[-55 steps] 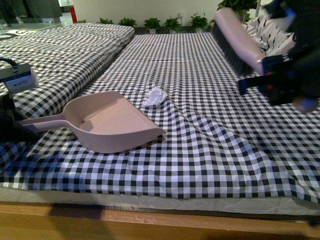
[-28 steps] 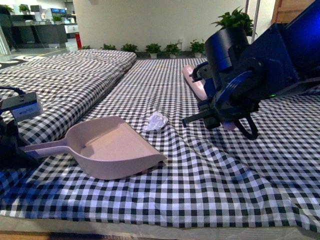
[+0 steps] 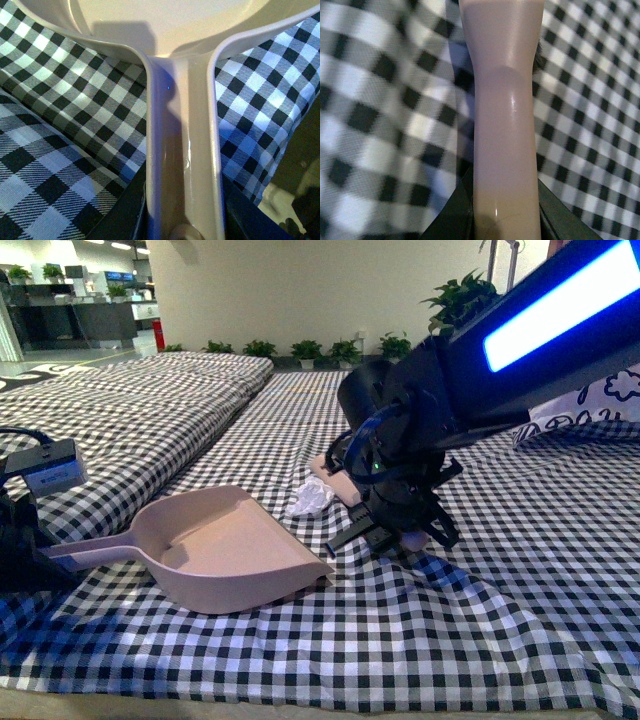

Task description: Clean up trash

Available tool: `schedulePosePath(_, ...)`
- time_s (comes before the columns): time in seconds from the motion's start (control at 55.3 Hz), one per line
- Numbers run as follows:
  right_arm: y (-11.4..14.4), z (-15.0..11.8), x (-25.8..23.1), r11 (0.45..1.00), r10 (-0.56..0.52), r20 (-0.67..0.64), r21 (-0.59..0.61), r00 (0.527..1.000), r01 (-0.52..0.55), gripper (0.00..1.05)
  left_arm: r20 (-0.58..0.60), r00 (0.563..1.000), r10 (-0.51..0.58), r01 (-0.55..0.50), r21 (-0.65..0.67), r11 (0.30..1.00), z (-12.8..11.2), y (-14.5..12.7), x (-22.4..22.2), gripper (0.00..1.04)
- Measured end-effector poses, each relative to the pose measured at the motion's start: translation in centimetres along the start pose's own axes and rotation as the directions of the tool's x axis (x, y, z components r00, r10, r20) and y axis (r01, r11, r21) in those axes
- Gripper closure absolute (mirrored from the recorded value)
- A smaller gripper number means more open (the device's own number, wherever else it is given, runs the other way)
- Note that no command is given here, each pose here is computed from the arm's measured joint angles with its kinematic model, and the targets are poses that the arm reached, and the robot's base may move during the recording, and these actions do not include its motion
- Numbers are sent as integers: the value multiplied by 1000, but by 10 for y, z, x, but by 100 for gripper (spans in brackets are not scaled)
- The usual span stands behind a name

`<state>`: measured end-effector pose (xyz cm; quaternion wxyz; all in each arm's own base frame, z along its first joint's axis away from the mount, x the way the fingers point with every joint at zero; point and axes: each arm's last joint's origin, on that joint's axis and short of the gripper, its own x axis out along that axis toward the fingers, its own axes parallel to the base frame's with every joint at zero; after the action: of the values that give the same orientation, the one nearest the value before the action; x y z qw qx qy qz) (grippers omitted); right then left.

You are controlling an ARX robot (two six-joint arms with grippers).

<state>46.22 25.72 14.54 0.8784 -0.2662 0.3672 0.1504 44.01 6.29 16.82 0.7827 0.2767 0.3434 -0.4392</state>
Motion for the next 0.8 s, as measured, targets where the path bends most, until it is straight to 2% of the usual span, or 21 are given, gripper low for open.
schedulePosePath(0.072,8,7,-16,990,142,31,-30,989,-141,86,0,1000,0,0,0,1000,0,0,0,78)
schedulePosePath(0.127,10,8,-36,951,304,53,-75,951,-300,86,0,1000,0,0,0,1000,0,0,0,78)
schedulePosePath(0.181,4,7,-58,905,419,74,-112,905,-410,86,0,1000,0,0,0,1000,0,0,0,78)
schedulePosePath(0.235,-13,9,-82,882,463,113,-156,879,-444,86,0,1000,-1,1,1,1000,0,0,0,78)
schedulePosePath(0.398,-96,12,-140,955,291,251,-134,923,-264,86,0,1000,-1,1,1,1000,0,0,0,78)
schedulePosePath(0.542,-150,-3,-157,995,99,313,-24,945,-96,86,-1,1000,0,0,1,1000,0,0,0,78)
schedulePosePath(0.633,-172,-17,-160,997,14,332,69,943,-40,86,4,1000,3,-3,-4,1000,0,0,1,78)
schedulePosePath(0.705,-188,-33,-165,990,-13,344,137,939,-37,86,57,992,114,-114,-4,994,-3,-3,4,78)
schedulePosePath(0.759,-197,-45,-172,983,-15,346,175,938,-49,86,84,968,235,-231,-52,972,-5,-4,6,78)
schedulePosePath(0.795,-204,-55,-179,978,-15,349,200,937,-59,86,97,955,280,-273,-76,959,-4,-3,6,78)
